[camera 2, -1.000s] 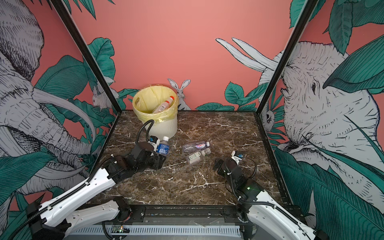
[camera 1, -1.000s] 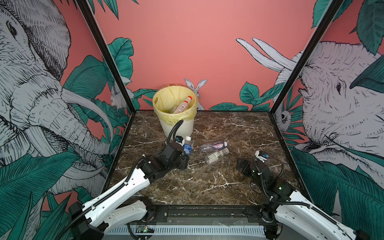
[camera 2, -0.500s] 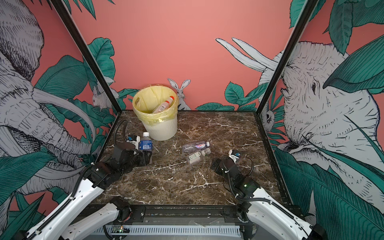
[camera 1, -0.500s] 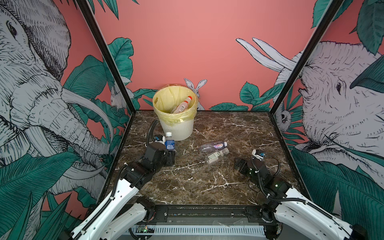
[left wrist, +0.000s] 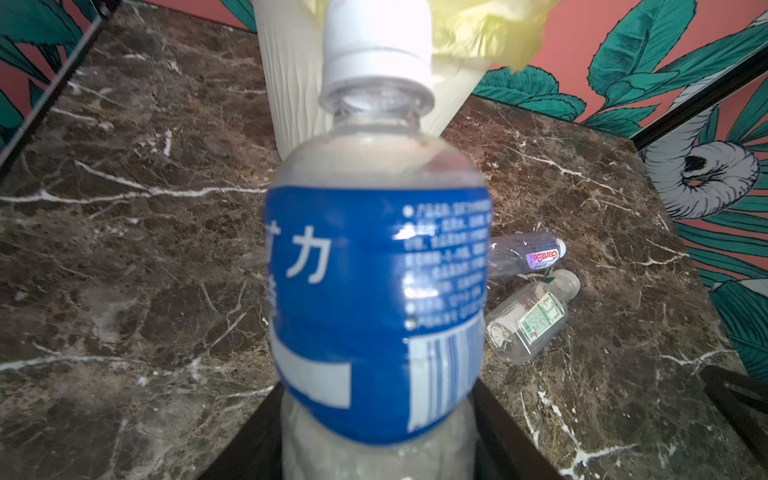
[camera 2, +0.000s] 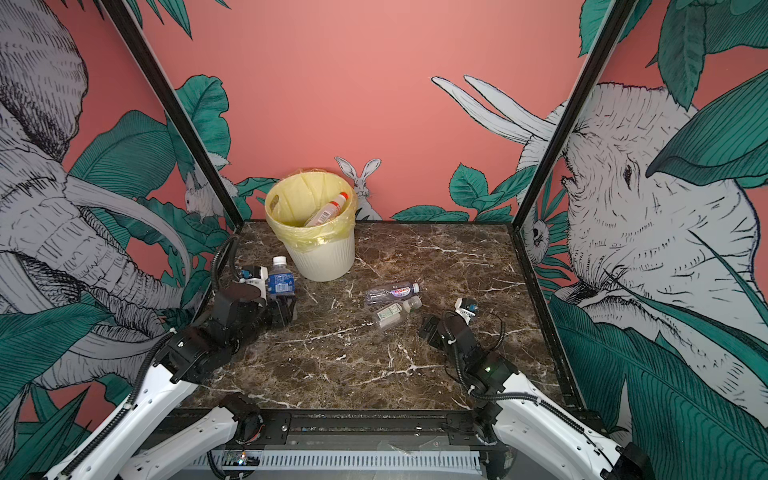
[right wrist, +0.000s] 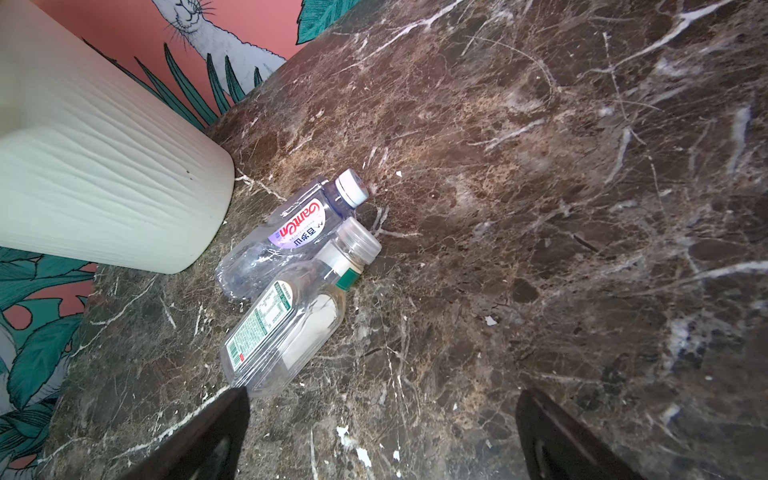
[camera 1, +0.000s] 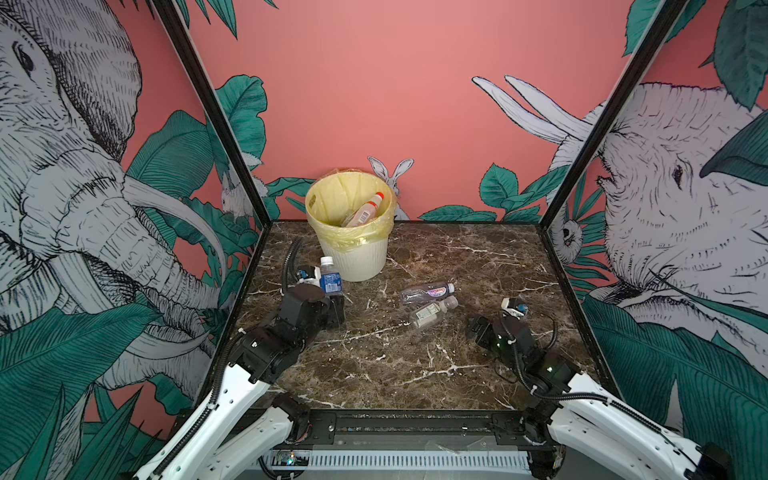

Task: Throw the plastic bottles in the bin
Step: 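Lift the blue-labeled bottle with the left gripper and carry it to the bin, then open the left gripper above the bin to drop the bottle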

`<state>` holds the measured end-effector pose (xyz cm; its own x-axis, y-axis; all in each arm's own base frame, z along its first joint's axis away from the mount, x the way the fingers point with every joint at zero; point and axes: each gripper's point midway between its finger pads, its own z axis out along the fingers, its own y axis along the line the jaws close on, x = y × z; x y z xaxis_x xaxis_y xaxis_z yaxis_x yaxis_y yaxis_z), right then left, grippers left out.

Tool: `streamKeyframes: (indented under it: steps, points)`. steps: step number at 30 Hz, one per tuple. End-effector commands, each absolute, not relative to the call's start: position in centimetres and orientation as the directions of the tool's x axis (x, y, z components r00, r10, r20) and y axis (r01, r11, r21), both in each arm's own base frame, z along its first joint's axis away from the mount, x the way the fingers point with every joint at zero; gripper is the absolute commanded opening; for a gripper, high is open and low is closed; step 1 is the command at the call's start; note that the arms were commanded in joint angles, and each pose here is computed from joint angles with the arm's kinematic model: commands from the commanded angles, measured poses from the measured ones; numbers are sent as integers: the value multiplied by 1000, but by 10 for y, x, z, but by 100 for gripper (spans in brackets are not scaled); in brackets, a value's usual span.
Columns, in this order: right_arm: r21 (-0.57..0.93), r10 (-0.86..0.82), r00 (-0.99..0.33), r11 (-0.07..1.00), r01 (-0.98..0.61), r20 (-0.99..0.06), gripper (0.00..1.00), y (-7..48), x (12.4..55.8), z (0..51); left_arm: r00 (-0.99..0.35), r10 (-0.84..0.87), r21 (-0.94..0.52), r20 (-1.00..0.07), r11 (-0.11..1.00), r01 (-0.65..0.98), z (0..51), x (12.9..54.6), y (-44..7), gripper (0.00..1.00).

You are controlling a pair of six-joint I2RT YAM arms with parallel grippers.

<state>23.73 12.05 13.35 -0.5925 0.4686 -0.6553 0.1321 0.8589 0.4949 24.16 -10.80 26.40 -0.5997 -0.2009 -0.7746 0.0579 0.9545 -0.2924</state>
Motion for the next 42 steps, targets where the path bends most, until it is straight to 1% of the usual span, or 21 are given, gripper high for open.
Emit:
streamKeyframes:
  steps: [1, 5, 7, 8, 11, 12, 13, 14, 15, 16, 20, 24, 29, 33, 37, 42]
  points:
    - [538, 501, -570, 835, 118, -652, 99, 126, 243, 146, -527, -183, -247, -830, 968, 51, 308, 261, -106, 62]
    - [538, 501, -569, 835, 119, -652, 100, 126, 243, 146, -468, -180, -227, -865, 973, 47, 362, 295, -120, 64]
    - [543, 506, -564, 832, 118, -653, 99, 126, 244, 148, -453, -192, -237, -871, 971, 43, 381, 324, -129, 66]
    - [544, 507, -563, 831, 117, -653, 99, 126, 244, 149, -457, -211, -254, -864, 966, 36, 387, 340, -130, 66]
    - [545, 505, -561, 831, 111, -656, 99, 126, 244, 154, -482, -308, -365, -820, 931, 26, 405, 402, -131, 66]
    - [546, 505, -561, 831, 111, -656, 99, 126, 244, 156, -496, -321, -383, -807, 923, 27, 406, 424, -132, 71]
    - [549, 507, -559, 829, 106, -656, 99, 127, 244, 158, -495, -333, -401, -802, 915, 34, 417, 444, -131, 79]
    - [553, 508, -558, 827, 103, -656, 99, 128, 244, 160, -521, -339, -410, -783, 912, 23, 416, 456, -129, 96]
    - [558, 510, -560, 824, 99, -653, 99, 129, 244, 161, -543, -344, -420, -766, 907, 18, 417, 466, -130, 99]
    - [562, 510, -561, 822, 95, -652, 99, 129, 244, 162, -564, -342, -430, -752, 902, 26, 418, 470, -132, 99]
    - [558, 510, -558, 824, 98, -655, 99, 127, 243, 162, -542, -347, -467, -766, 879, 99, 439, 461, -141, 100]
    - [557, 513, -555, 824, 104, -655, 99, 127, 244, 159, -470, -375, -505, -799, 843, 184, 475, 430, -141, 100]
    - [558, 516, -569, 822, 116, -641, 99, 131, 247, 155, -476, -371, -532, -797, 804, 266, 489, 394, -147, 99]
    - [558, 547, -573, 810, 179, -610, 99, 131, 250, 151, -497, -351, -538, -793, 787, 303, 476, 372, -149, 99]
    - [530, 562, -590, 810, 252, -579, 99, 130, 252, 147, -522, -341, -541, -782, 787, 298, 446, 356, -147, 99]
    - [529, 604, -608, 782, 330, -515, 99, 136, 255, 139, -575, -314, -550, -756, 781, 297, 406, 339, -148, 100]
